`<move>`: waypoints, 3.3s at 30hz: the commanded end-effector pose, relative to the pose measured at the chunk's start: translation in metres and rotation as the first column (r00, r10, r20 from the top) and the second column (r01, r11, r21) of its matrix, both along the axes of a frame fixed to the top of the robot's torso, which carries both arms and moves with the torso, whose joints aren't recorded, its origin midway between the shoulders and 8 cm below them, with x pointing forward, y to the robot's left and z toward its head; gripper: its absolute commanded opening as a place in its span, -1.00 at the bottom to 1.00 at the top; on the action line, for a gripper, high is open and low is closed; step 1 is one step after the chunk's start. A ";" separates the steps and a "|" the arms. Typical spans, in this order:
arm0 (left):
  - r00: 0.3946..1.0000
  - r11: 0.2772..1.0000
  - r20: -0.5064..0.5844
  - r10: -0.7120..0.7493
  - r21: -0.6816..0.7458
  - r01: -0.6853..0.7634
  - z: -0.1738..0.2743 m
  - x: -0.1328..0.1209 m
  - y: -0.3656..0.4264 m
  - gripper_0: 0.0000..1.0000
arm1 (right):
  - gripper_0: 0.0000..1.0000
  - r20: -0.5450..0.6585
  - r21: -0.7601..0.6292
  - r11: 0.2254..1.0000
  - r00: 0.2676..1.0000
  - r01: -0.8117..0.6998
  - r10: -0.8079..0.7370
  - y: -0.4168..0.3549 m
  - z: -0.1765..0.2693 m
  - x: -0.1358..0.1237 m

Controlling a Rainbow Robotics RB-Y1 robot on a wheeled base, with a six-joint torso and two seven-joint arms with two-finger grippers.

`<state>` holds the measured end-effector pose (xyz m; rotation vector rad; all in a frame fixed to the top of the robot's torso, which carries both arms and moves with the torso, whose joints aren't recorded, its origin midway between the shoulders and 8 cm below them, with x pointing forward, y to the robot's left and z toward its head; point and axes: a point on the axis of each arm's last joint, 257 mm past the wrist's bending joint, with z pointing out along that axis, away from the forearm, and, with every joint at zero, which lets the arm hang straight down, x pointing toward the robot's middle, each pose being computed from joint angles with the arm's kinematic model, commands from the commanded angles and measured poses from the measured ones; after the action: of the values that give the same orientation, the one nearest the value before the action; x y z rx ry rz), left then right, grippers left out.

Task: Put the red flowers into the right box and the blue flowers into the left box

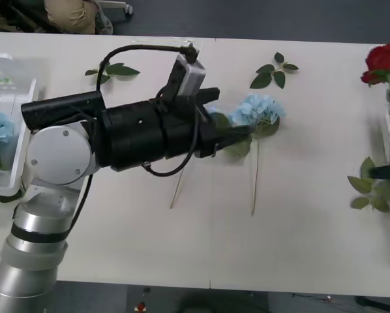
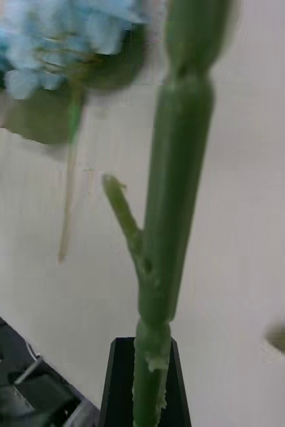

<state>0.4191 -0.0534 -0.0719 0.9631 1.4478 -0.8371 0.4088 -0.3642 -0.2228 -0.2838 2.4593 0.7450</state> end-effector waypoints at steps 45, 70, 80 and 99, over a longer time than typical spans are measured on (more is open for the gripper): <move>0.908 0.651 -0.177 0.379 0.749 -0.126 -0.272 0.080 0.087 -0.99 | 0.48 -0.028 -0.456 0.810 0.904 0.369 -0.427 -0.217 0.000 -0.018; 0.859 0.310 0.124 0.496 0.900 -0.308 -0.076 0.068 0.275 -1.00 | 0.51 0.014 -0.258 0.884 0.917 0.389 -0.399 0.110 0.004 0.069; 0.540 -0.239 0.414 0.733 0.900 -0.365 0.054 0.022 0.535 -1.00 | 0.51 0.071 -0.253 0.895 0.929 0.368 -0.362 0.166 -0.014 0.119; 0.397 -0.483 0.588 0.705 0.808 -0.339 -0.018 0.098 0.694 -1.00 | 0.51 0.093 -0.406 0.849 0.939 0.339 -0.330 0.155 -0.074 0.152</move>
<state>0.5020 0.6372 -0.1214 0.6771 2.5307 1.4288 0.5489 -0.2152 -0.3106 0.0907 2.5721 0.0768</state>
